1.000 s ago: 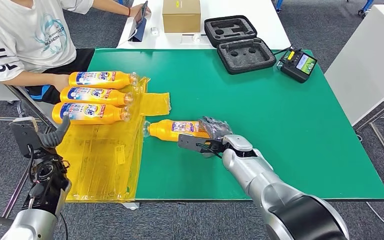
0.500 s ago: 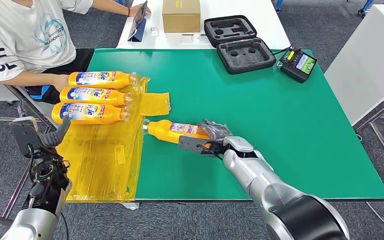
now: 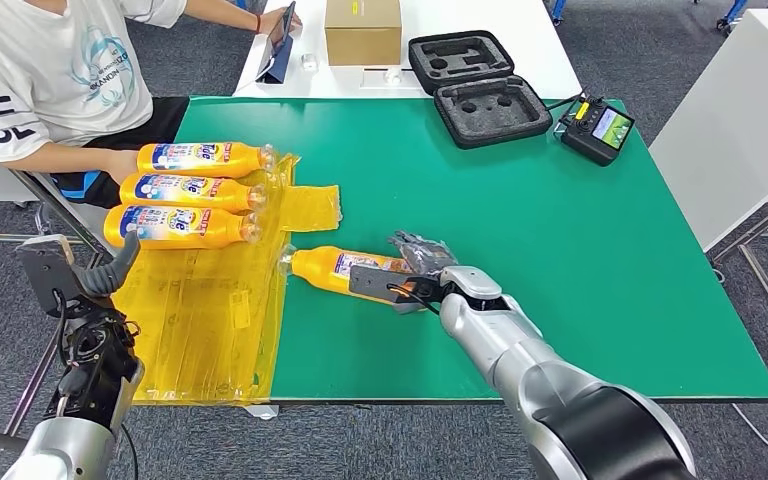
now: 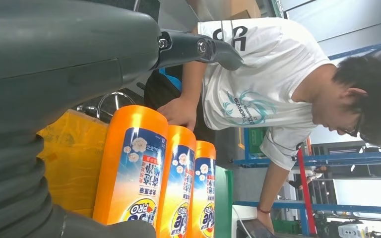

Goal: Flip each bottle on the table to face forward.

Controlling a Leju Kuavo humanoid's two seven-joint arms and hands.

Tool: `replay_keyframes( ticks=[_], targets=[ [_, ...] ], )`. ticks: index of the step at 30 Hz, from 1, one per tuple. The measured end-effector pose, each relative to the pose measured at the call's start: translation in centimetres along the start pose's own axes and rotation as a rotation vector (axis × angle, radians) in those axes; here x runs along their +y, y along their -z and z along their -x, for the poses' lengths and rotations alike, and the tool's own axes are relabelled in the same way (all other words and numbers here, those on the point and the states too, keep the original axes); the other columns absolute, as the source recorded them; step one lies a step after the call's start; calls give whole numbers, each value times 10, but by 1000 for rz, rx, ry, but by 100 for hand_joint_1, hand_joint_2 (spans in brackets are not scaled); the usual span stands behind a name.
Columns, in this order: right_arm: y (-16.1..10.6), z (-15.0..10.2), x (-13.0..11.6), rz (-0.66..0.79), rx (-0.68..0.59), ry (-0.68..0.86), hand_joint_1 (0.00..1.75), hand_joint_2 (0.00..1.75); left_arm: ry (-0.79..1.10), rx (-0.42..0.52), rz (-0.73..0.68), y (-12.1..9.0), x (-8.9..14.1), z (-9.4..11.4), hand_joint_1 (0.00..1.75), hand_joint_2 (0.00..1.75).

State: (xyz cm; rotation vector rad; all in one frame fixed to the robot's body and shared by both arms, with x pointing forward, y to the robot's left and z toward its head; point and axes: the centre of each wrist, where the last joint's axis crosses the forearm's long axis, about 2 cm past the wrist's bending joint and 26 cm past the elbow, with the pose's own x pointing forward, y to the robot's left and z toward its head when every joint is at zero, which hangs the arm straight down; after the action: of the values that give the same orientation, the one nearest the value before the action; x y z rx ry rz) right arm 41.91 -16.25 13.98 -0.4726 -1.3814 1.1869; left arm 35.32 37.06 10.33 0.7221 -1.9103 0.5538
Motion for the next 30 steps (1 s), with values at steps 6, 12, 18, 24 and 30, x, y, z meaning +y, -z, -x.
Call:
replay_keyframes(
  ticks=[6,12,18,24,30],
  targets=[
    [0,-1,0,9,3,8,0,175,-5,6,-3,-1,1,1,0,175],
    [-1,0,3,1,12,16,0,175,-9,12,1,-2,1,2,0,175],
    [-4,3,14,-58,45,49,59,175,-17,24,9,-3,0,3,0,175],
    [-8,7,22,-91,64,86,149,175,-24,28,25,-1,-7,3,0,175],
    [-8,8,22,-79,52,91,174,175,-26,35,34,-2,-10,3,0,175]
  ],
)
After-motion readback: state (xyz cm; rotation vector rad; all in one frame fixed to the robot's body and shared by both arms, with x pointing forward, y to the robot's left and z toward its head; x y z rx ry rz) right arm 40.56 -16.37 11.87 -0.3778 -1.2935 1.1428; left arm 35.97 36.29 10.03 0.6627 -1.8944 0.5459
